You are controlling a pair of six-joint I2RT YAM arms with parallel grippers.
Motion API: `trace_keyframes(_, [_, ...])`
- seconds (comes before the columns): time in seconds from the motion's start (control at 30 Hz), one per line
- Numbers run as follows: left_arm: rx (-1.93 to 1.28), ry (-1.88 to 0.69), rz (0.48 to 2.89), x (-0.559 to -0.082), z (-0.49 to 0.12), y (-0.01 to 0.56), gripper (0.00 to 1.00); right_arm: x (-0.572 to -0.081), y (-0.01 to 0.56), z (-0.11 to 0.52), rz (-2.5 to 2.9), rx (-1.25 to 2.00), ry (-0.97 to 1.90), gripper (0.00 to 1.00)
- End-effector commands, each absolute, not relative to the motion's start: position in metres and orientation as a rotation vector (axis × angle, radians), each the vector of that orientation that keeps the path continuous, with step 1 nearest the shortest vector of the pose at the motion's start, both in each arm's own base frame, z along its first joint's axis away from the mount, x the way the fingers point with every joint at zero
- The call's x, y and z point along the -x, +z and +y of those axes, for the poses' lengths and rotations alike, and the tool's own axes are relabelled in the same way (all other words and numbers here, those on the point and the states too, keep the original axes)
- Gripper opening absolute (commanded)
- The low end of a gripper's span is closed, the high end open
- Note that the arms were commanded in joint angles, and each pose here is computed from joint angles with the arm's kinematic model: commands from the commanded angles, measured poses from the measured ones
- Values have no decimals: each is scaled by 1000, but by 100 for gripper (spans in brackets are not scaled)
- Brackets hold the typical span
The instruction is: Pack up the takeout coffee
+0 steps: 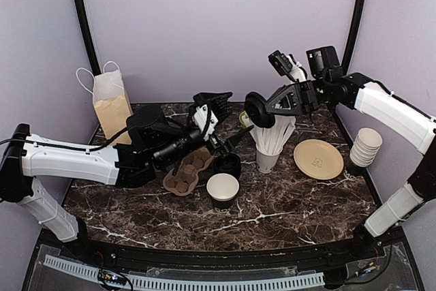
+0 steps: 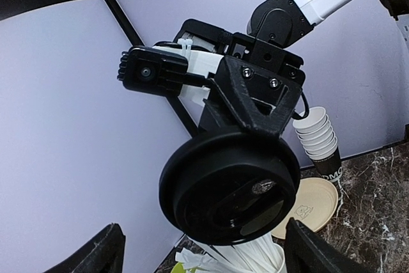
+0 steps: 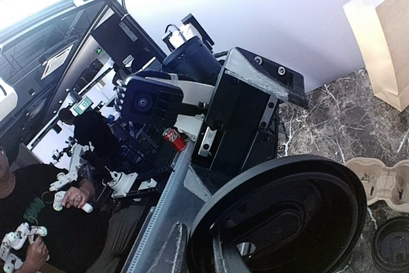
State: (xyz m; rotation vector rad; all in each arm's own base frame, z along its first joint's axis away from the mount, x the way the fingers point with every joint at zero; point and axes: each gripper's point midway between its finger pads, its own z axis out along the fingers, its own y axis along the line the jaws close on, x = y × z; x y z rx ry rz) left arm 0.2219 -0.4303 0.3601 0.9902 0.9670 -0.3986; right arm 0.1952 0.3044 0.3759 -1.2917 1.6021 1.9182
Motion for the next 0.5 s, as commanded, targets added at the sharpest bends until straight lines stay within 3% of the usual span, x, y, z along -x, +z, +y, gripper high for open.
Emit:
trace_keyframes(0.0, [-974, -434, 885, -213, -436, 385, 88, -189, 387, 301, 1543, 1321, 1925, 13])
trace_keyframes(0.47, [-1008, -458, 870, -214, -454, 377, 86, -188, 388, 300, 1547, 1316, 1924, 14])
